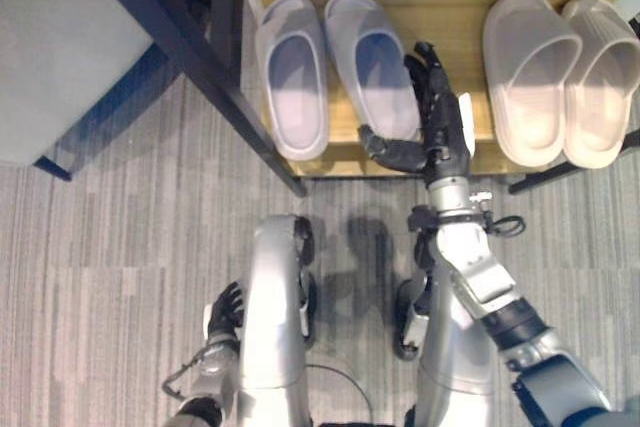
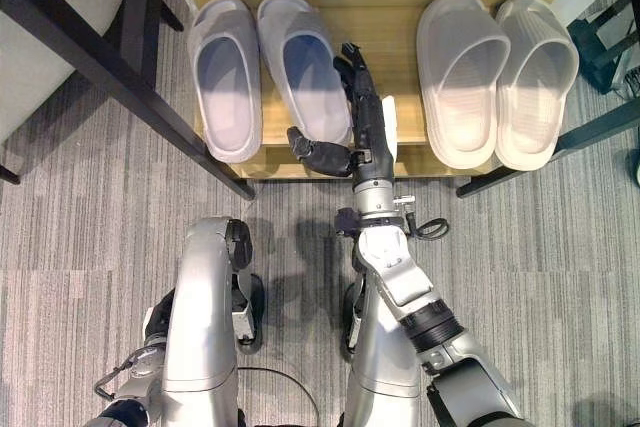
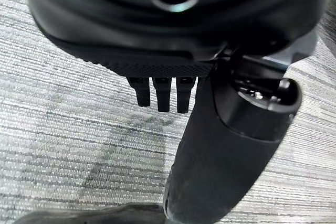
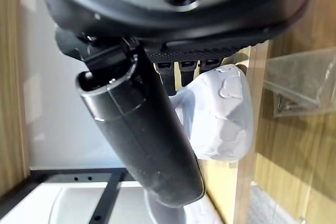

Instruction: Arrange the slippers neatly on the shoe rack.

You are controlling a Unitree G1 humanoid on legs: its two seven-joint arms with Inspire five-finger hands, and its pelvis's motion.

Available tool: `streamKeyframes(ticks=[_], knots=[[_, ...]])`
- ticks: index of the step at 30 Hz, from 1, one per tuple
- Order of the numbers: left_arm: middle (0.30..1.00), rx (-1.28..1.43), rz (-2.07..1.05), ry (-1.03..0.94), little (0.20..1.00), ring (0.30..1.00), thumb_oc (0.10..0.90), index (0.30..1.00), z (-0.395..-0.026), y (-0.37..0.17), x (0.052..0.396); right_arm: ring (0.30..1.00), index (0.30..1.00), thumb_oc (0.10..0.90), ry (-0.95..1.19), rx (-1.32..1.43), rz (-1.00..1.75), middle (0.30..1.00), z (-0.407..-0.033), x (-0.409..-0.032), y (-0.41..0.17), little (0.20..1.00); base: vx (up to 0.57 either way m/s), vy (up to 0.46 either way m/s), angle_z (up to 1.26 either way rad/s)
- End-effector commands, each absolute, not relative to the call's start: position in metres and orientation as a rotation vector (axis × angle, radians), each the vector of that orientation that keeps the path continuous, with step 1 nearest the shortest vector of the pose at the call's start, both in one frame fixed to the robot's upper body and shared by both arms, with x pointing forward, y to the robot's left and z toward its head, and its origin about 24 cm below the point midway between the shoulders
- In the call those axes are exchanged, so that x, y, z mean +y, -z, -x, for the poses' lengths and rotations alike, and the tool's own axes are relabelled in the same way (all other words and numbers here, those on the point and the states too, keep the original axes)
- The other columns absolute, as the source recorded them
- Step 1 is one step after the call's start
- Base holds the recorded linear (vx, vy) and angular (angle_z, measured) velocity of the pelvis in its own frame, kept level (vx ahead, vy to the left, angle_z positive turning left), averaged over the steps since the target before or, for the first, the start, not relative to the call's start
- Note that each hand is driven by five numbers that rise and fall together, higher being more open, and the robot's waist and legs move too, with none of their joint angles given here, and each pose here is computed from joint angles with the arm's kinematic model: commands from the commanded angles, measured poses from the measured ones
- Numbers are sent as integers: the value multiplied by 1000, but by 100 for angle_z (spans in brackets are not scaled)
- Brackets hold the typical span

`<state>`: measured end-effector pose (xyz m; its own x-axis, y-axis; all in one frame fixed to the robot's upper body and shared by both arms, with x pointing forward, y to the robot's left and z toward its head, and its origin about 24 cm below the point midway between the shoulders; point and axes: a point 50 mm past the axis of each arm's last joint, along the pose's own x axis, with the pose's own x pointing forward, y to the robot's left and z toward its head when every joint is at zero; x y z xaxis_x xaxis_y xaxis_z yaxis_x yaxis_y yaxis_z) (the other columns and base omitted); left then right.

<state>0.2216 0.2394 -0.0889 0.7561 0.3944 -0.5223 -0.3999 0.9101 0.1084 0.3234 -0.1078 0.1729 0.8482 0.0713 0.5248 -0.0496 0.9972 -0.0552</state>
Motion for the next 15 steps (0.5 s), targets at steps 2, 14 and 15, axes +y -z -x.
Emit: streamKeyframes(ticks=[2,14,15], knots=[[900,570,-94,-427,900,900,800,900,-220,90,240,900,900,800,-403,-897,-130,900,-274,-50,-237,900,0,0,0],[900,548,-197,-417,900,900,800,900,-220,87,242,900,900,800,-467,-868,-124,900,-266,-33,-226,900,0,0,0],[900,556,-199,-425,900,900,800,900,-219,88,244,900,900,800,-461,-869,-133,900,-267,-34,-226,900,0,0,0]])
